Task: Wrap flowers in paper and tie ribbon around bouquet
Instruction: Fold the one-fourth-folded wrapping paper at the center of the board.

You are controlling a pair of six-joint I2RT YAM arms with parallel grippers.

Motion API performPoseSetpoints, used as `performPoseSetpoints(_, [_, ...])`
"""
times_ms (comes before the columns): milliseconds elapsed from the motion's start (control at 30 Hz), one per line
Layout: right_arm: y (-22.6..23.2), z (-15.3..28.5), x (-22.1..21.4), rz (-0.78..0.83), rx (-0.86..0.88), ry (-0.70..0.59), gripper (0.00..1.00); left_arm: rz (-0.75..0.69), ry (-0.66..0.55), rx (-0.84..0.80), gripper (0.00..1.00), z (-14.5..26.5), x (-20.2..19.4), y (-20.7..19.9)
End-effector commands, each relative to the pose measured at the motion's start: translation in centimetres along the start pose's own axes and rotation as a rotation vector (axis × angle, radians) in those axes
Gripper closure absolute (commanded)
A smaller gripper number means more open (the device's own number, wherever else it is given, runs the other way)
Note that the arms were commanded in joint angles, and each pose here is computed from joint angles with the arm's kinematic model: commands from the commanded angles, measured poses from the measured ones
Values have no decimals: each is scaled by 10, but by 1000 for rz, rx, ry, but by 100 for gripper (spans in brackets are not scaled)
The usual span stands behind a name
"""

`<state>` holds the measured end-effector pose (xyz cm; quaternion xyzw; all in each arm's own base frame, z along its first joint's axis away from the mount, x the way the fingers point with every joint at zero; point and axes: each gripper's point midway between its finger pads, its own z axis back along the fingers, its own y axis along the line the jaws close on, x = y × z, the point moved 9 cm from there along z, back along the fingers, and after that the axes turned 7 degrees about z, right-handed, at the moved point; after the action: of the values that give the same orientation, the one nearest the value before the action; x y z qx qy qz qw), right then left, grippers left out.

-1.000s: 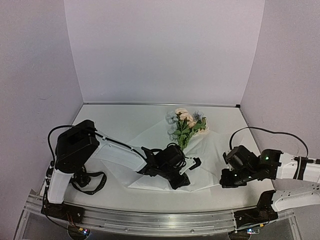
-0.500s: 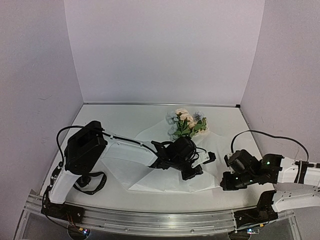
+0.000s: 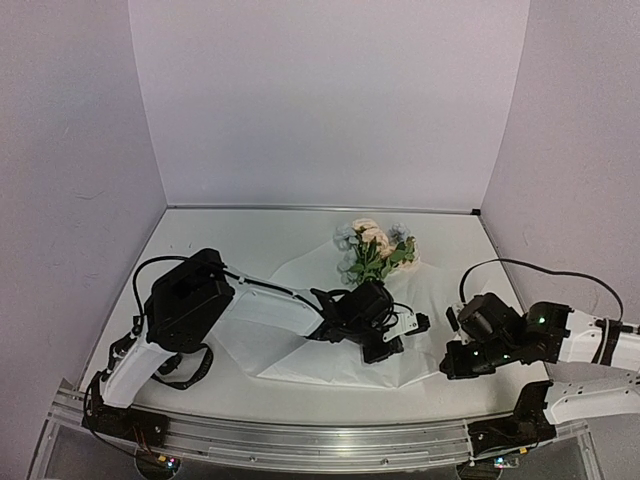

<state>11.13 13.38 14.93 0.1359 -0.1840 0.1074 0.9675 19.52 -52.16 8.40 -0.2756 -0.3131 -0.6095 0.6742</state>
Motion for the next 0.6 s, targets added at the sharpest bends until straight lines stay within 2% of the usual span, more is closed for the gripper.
performPoseSetpoints(0, [11, 22, 14, 80, 17, -4, 100, 17, -46, 11, 87, 9, 14, 9])
performPoseSetpoints(167, [10, 32, 16, 144, -54, 56, 100, 100, -120, 7, 80, 44, 32, 19])
performPoseSetpoints(333, [8, 31, 15, 170, -85, 89, 100, 223, -242, 0, 71, 96, 53, 29])
performPoseSetpoints(567, [8, 37, 20, 201, -138, 102, 100, 423, -251, 20, 66, 159, 27, 21])
